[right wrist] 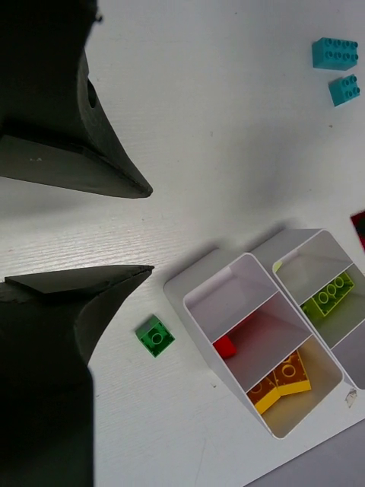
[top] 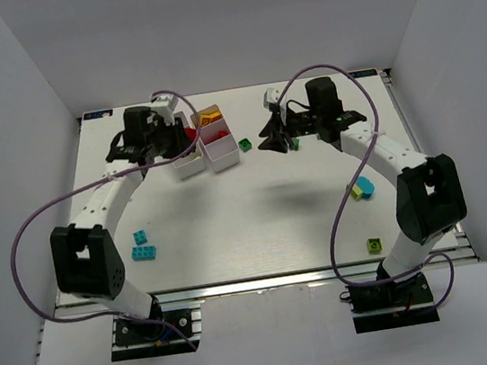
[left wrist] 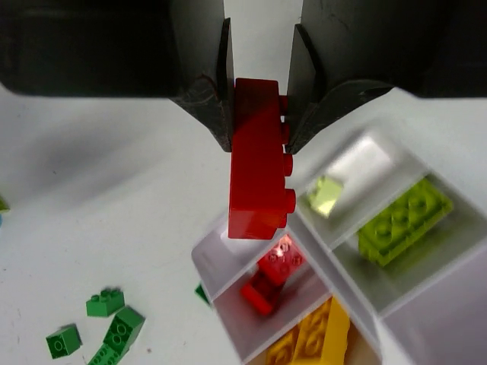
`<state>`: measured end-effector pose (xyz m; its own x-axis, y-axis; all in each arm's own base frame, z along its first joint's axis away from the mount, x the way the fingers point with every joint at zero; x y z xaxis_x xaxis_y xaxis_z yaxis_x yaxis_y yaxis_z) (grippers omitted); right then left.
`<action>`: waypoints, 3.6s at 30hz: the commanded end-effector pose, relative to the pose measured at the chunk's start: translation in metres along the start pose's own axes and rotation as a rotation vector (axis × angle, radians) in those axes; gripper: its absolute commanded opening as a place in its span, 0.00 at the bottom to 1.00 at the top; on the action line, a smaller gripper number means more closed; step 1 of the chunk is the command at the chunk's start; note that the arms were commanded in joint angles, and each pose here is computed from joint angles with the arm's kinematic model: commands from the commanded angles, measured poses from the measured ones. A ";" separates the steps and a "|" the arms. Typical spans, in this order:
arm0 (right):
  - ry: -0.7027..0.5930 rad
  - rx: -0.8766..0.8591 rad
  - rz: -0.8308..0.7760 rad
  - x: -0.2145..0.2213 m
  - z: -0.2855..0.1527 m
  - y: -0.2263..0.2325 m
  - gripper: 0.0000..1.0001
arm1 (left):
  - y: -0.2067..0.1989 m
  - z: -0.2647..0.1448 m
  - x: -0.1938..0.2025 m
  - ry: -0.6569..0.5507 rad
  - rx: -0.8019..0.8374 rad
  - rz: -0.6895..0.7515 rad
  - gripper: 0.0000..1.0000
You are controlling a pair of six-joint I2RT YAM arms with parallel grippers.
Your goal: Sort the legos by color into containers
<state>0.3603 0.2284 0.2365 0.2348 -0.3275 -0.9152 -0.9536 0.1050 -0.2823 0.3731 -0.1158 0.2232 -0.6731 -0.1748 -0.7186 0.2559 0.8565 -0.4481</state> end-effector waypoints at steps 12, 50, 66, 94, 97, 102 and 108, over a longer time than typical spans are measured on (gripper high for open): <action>-0.006 0.045 -0.033 -0.014 -0.027 0.009 0.46 | -0.044 0.086 -0.039 0.026 -0.094 0.440 0.25; -0.011 0.058 -0.016 -0.009 -0.038 0.006 0.47 | -0.040 0.088 -0.074 -0.154 -0.325 0.410 0.47; -0.006 0.038 0.014 0.000 -0.035 0.010 0.48 | 0.139 -0.090 -0.019 -0.348 -0.662 -0.542 0.70; 0.002 0.034 0.036 0.009 -0.034 0.002 0.50 | 0.269 -0.016 0.022 0.075 -0.786 -0.073 0.86; 0.002 0.037 0.051 0.011 -0.034 -0.002 0.50 | 0.275 -0.010 0.019 0.044 -0.792 -0.044 0.87; 0.003 0.052 0.071 0.015 -0.039 -0.006 0.50 | 0.290 -0.010 0.014 0.059 -0.882 -0.008 0.87; 0.012 0.066 0.097 0.023 -0.042 -0.011 0.49 | 0.293 -0.013 0.011 0.028 -0.922 0.010 0.87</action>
<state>0.3612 0.1800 0.2170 0.1231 -0.3527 -0.9276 -0.9594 0.1967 -0.2021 0.4241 0.1299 0.0772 -0.7319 -0.1940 -0.6532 -0.3601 0.9239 0.1291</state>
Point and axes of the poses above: each gripper's point midway between its finger pads, its own z axis out along the fingers, its own y axis along the line the jaws close on, x = y × z, the point moved 6 cm from there along -z, back along the fingers, and after that the axes turned 11 degrees about -z, right-handed, at the moved point
